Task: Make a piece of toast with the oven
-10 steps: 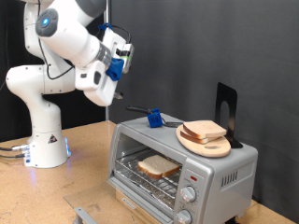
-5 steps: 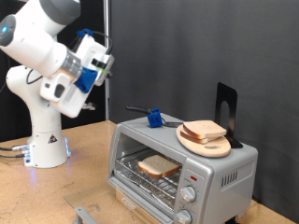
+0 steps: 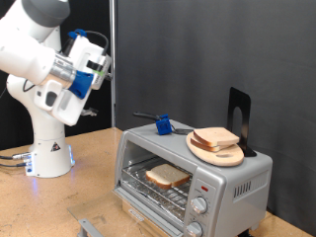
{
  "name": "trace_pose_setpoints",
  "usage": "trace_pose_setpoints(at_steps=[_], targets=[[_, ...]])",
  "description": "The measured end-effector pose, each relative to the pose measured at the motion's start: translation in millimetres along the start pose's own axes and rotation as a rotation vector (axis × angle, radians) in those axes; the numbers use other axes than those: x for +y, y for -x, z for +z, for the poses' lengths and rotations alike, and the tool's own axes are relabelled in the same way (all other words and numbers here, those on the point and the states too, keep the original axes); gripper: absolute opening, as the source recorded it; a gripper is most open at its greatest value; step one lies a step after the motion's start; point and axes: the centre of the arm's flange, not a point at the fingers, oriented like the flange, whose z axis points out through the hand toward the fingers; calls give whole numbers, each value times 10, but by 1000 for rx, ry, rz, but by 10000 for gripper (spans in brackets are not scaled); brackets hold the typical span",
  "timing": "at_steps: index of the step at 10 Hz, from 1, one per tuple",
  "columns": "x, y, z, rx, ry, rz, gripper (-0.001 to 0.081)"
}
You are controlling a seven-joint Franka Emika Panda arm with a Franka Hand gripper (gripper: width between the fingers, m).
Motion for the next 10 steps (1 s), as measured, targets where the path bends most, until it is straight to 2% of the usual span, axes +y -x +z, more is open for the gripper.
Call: trace_pose_setpoints(at_steps=[1, 4, 6, 8, 10], targets=[[93, -102, -115, 45, -24, 3, 800], [374, -478, -308, 173, -30, 9, 800], [535, -704, -401, 187, 0, 6, 800], [660, -860, -516, 162, 31, -6, 800], [744, -971, -599, 135, 30, -12, 800]])
